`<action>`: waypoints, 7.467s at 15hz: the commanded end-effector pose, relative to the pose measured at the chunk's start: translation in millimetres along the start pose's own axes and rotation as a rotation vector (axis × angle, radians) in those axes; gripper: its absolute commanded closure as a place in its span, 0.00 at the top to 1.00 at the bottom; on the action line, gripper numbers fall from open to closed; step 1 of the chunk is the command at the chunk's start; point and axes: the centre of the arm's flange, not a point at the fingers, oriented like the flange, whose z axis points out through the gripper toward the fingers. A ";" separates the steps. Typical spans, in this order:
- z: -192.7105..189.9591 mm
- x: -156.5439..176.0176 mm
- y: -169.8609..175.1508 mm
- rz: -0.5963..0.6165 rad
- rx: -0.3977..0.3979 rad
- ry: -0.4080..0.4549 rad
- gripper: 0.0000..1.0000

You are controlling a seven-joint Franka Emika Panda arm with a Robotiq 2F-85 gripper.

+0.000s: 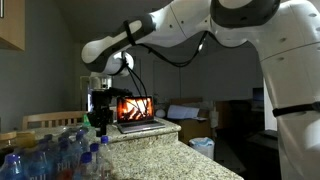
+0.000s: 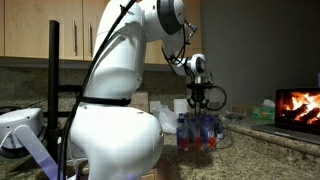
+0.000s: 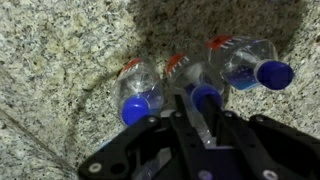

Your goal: Move three bottles to the right

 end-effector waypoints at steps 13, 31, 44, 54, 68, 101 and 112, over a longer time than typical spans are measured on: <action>27.6 0.9 -17.5 -0.035 0.018 -0.040 0.75; 51.7 20.7 -19.0 -0.074 0.058 -0.067 0.07; 9.6 22.7 -13.1 -0.011 -0.047 0.001 0.79; -8.1 26.0 14.8 0.034 -0.112 -0.022 1.00; 37.5 31.7 36.8 0.098 -0.078 -0.077 0.69; -74.8 -107.7 43.4 0.769 -0.128 0.045 0.34; -81.5 -144.4 142.8 0.910 -0.256 -0.028 0.15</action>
